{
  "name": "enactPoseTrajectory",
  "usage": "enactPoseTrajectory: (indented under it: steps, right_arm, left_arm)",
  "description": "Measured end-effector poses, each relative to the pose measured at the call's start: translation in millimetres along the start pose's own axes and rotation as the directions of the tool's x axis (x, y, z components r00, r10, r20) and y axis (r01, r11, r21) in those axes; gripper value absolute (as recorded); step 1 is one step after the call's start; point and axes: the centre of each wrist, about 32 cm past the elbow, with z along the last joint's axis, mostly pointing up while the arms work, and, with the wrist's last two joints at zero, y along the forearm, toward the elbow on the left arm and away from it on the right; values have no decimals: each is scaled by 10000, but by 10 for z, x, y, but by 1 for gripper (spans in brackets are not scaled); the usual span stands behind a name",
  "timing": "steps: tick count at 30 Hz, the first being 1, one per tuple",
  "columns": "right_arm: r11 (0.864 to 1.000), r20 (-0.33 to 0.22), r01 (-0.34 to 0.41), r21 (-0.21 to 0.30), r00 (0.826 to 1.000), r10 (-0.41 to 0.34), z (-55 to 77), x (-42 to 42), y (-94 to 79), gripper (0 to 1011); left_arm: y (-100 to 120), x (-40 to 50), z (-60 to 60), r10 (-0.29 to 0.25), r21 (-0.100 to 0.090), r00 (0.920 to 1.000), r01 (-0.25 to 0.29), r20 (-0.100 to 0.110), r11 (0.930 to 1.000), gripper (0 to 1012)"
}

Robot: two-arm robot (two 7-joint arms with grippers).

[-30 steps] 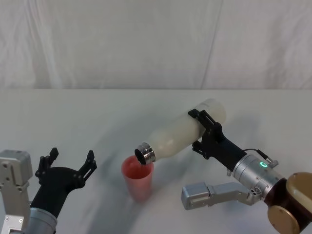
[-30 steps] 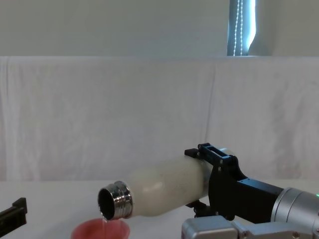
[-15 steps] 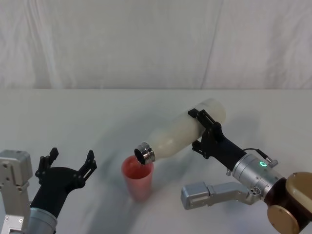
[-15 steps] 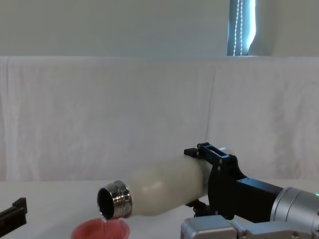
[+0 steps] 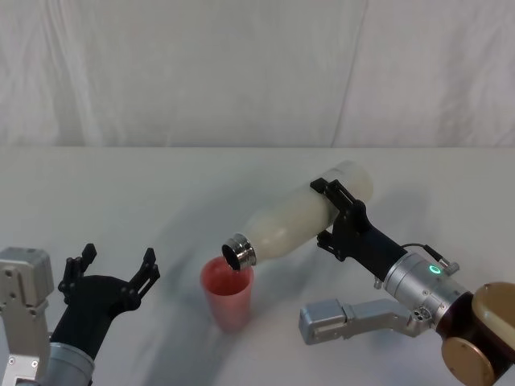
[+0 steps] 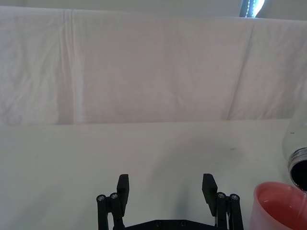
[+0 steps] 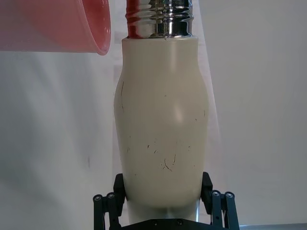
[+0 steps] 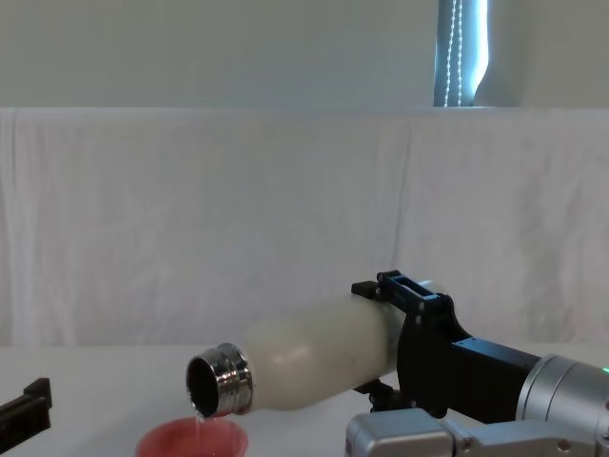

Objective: Grasp the thermos with one hand and pour water into the cup lid.

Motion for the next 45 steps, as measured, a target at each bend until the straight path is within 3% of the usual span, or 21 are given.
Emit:
enactPoseTrajectory:
  steps: [13,32,34,37,41,45]
  right_arm:
    - [10000,-316,-53,-7,9995,52,1,-5,-3,951]
    - [9999,-1975,127,105,9803,-103,31,72,-72,951]
    - [9998,-2343,155,161,9721,-113,36,88,-79,950]
    - [9994,-3546,277,228,9348,-178,36,127,-110,951]
    - [9990,-4300,401,213,9024,-270,31,161,-141,950]
    - [9986,-5231,510,104,8514,-380,9,190,-203,951]
  left_arm:
    - [0,0,0,0,-1,10000,0,1,10000,1001]
    - [0,0,0,0,-1,10000,0,1,10000,1001]
    - [0,0,0,1,0,10000,-1,0,10000,1001]
    - [0,0,0,0,0,10000,0,0,10000,1001]
    - [0,0,0,0,-1,10000,0,0,10000,1001]
    - [0,0,0,0,-1,10000,0,1,10000,1001]
